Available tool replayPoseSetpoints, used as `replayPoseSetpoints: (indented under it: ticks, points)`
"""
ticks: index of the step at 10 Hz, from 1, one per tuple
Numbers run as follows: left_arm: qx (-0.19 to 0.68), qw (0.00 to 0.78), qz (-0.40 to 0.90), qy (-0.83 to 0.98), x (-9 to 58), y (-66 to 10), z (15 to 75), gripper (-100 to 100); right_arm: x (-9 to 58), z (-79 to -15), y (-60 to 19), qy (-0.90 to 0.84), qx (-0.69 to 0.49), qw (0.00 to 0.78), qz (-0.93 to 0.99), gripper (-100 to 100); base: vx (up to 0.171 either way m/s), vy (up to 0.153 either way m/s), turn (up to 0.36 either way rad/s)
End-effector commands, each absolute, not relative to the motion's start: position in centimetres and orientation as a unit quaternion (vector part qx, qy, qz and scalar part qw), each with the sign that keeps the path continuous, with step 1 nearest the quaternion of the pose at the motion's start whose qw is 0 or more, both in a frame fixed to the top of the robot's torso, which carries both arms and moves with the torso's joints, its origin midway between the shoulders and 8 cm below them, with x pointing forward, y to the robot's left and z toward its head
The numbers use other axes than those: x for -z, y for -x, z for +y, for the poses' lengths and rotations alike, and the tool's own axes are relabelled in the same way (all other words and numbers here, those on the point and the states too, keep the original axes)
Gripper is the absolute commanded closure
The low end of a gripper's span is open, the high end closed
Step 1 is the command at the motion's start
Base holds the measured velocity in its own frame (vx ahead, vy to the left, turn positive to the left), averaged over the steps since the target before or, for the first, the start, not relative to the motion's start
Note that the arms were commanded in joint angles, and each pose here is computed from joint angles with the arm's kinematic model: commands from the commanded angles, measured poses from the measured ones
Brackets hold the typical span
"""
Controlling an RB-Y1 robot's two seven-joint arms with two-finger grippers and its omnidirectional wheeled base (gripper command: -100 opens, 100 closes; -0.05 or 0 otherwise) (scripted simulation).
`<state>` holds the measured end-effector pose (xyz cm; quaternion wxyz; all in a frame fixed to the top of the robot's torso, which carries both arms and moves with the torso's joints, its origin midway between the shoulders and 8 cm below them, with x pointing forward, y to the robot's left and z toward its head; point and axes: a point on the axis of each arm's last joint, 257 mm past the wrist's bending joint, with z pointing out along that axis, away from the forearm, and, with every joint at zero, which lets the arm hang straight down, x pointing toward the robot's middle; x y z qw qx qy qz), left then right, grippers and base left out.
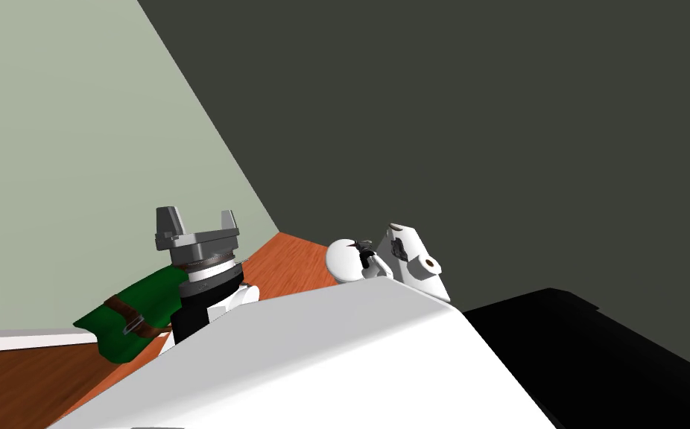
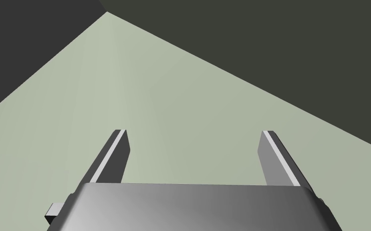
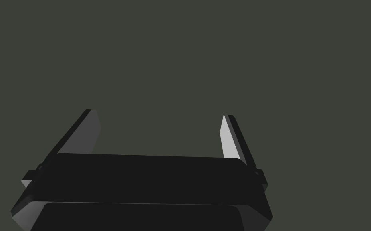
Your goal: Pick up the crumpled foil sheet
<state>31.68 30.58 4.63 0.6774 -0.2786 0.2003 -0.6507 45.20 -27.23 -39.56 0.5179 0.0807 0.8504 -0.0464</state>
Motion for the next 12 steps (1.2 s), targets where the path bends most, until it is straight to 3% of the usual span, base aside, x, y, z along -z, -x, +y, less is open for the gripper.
replayPoseSetpoints:
  ticks: [1, 12]
  points:
    - [0.651, 0.677, 0.2, 0.279, -4.6, -31.7, 30.6, 0, 40.1, -28.1, -44.6, -0.071, 0.074, 0.509, 0.855, -100, 0.007, 0.047, -0.028]
    - [0.651, 0.677, 0.2, 0.279, -4.6, -31.7, 30.6, 0, 41.0, -29.3, -43.8, -0.058, 0.11, 0.497, 0.859, -100, 0.002, 0.013, -0.009]
